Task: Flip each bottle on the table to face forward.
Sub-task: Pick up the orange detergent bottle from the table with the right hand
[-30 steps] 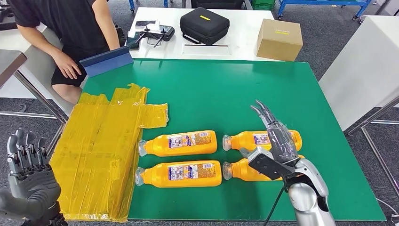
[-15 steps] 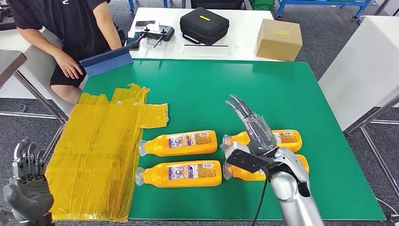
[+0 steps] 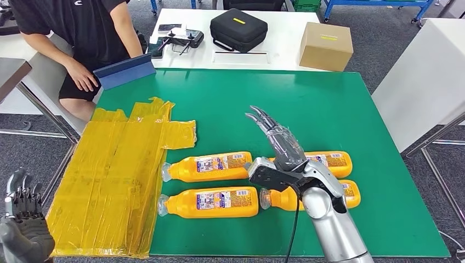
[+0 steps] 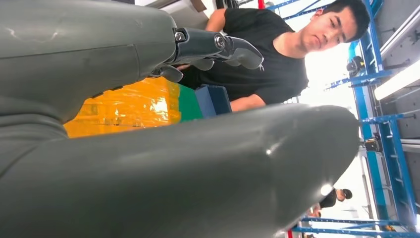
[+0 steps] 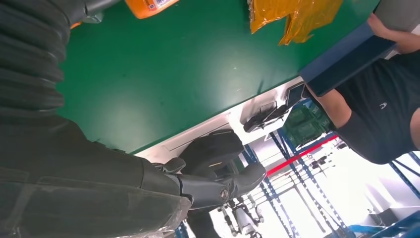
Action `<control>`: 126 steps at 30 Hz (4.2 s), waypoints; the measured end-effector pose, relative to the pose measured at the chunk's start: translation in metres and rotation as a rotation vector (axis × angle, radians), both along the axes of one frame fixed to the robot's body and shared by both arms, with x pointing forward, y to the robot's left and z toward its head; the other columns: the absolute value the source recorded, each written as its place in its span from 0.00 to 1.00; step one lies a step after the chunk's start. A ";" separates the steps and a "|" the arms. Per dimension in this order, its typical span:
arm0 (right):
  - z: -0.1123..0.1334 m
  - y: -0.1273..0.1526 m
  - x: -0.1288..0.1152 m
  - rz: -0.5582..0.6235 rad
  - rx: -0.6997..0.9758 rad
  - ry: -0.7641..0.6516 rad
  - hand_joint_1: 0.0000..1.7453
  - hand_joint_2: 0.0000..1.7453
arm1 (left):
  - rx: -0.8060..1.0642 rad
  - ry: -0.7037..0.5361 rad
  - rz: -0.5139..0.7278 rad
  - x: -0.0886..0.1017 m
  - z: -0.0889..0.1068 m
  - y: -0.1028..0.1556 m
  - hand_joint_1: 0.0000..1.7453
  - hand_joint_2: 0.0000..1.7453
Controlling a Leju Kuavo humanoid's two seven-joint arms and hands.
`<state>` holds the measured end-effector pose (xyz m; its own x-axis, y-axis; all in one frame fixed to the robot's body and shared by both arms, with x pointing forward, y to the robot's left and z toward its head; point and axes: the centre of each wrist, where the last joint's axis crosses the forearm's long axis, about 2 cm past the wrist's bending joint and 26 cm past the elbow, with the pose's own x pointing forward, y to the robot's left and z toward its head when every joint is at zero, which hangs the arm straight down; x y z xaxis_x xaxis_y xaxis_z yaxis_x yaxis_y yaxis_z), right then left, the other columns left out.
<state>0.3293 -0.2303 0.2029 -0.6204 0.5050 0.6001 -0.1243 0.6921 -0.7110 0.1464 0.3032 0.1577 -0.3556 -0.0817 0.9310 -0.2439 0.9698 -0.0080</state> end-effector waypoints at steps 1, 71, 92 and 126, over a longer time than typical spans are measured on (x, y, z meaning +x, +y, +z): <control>0.001 0.001 0.001 0.003 -0.004 -0.001 0.00 0.25 | -0.001 0.002 0.003 0.000 0.000 0.000 0.00 0.00; -0.067 -0.137 -0.163 -0.398 -0.445 0.274 0.00 1.00 | -0.154 -0.033 -0.303 0.105 -0.045 0.000 0.00 0.00; -0.070 -0.121 -0.150 -0.577 -0.719 0.190 0.00 1.00 | -0.150 -0.013 -0.356 0.111 -0.050 0.002 0.00 0.00; -0.091 -0.187 -0.126 -0.730 -0.735 0.376 0.00 1.00 | -0.167 -0.002 -0.384 0.150 -0.050 -0.012 0.00 0.00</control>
<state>0.2036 -0.4171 0.1115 0.1316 0.9871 0.0912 -0.1526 0.1111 -0.9820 0.2960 0.2908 0.1080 -0.3329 0.2088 0.9196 0.1353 0.9757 -0.1725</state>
